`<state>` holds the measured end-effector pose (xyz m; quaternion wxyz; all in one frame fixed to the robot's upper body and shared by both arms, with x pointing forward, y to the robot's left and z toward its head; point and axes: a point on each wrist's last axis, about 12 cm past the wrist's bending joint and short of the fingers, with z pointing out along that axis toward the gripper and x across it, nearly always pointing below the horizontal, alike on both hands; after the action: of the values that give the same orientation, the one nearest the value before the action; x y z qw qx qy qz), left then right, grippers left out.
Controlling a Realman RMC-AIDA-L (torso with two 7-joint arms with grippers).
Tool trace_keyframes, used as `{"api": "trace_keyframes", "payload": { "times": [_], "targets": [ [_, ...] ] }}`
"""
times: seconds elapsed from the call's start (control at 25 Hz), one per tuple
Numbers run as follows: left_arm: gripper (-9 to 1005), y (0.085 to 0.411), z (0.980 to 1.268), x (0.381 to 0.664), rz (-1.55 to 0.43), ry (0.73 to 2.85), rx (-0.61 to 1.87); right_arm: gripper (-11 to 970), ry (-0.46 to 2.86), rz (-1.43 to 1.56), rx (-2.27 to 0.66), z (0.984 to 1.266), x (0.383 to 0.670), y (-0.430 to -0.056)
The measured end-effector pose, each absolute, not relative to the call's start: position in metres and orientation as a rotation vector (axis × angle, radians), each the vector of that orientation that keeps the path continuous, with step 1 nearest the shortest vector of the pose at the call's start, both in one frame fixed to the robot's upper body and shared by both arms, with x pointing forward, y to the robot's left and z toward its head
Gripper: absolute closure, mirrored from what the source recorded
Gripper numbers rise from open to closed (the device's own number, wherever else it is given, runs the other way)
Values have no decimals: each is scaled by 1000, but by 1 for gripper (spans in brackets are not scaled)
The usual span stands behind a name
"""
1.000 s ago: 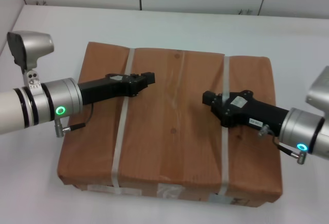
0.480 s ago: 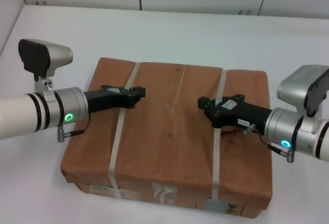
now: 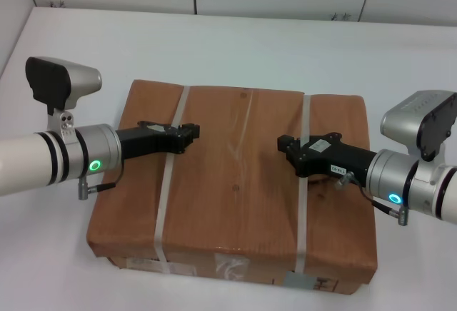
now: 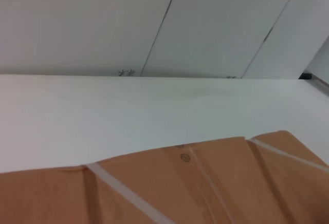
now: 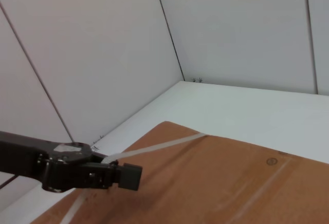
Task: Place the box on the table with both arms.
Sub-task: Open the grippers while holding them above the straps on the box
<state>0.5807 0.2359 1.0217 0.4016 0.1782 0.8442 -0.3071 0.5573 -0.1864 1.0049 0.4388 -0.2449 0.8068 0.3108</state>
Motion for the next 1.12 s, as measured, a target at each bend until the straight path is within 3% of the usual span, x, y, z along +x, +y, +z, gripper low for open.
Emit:
{"api": "trace_keyframes", "payload": {
  "times": [0.84,1.04,1.12],
  "targets": [
    [915,236,1018,578,-771,2150,453,910,2035,761,-574,1002,557,-191],
    [914,236,1015,574,-772,2157,443,723,2054,761,-527,999,555,-195],
    [824,237,1014,573,-769,2164,441,578,2060,766,-509,999,555,-196]
  ]
}}
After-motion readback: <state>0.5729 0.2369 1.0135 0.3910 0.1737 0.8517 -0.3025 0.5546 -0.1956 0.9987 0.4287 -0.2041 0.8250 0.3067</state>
